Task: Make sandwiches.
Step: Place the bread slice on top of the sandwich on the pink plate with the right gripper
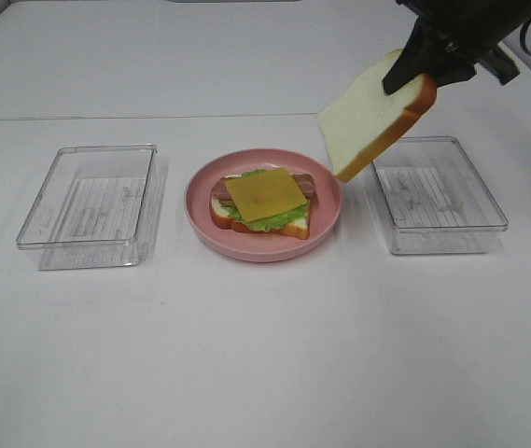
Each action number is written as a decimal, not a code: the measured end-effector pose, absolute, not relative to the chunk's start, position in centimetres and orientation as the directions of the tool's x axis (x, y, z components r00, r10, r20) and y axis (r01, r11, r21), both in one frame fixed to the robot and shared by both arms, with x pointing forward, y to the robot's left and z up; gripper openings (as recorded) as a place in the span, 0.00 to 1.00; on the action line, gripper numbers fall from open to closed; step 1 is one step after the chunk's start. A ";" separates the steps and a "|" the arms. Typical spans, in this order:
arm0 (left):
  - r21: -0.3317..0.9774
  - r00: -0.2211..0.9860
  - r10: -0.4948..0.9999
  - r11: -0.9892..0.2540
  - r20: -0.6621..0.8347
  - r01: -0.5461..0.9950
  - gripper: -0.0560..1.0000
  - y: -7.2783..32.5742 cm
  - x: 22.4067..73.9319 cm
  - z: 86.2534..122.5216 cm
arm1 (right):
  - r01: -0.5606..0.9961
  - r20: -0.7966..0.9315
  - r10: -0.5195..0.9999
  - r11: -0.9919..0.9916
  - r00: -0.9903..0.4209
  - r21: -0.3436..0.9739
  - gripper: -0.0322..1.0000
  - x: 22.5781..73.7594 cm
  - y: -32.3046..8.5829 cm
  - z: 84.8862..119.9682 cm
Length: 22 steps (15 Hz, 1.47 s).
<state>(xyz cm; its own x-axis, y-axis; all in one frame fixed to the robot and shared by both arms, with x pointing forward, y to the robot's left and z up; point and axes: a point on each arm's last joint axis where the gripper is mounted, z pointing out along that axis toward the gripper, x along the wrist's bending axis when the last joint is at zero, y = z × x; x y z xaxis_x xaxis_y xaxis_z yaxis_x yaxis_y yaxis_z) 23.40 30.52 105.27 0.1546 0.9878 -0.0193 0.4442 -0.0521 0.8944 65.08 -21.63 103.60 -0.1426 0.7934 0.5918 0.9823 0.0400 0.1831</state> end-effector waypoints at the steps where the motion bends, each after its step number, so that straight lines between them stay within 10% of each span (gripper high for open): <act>1: 0.894 0.155 0.988 -0.052 -0.019 0.444 0.87 30.5 23.4 105.3 | 0.985 0.634 0.762 0.030 -0.134 0.172 0.22 64.8 -21.0 102.8; 22: 0.894 0.155 0.988 -0.052 -0.019 0.444 0.87 30.5 23.4 105.3 | 0.968 0.825 0.546 -0.250 0.146 -0.005 0.22 66.2 -13.4 91.8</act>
<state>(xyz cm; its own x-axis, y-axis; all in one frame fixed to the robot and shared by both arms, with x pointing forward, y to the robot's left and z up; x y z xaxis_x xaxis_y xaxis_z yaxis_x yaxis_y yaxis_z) 23.40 30.52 105.27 0.1546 0.9878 -0.0193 0.4442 -0.0521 0.8944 66.16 -13.43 91.82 0.1459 0.5464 0.8247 0.9682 -0.2503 -0.0054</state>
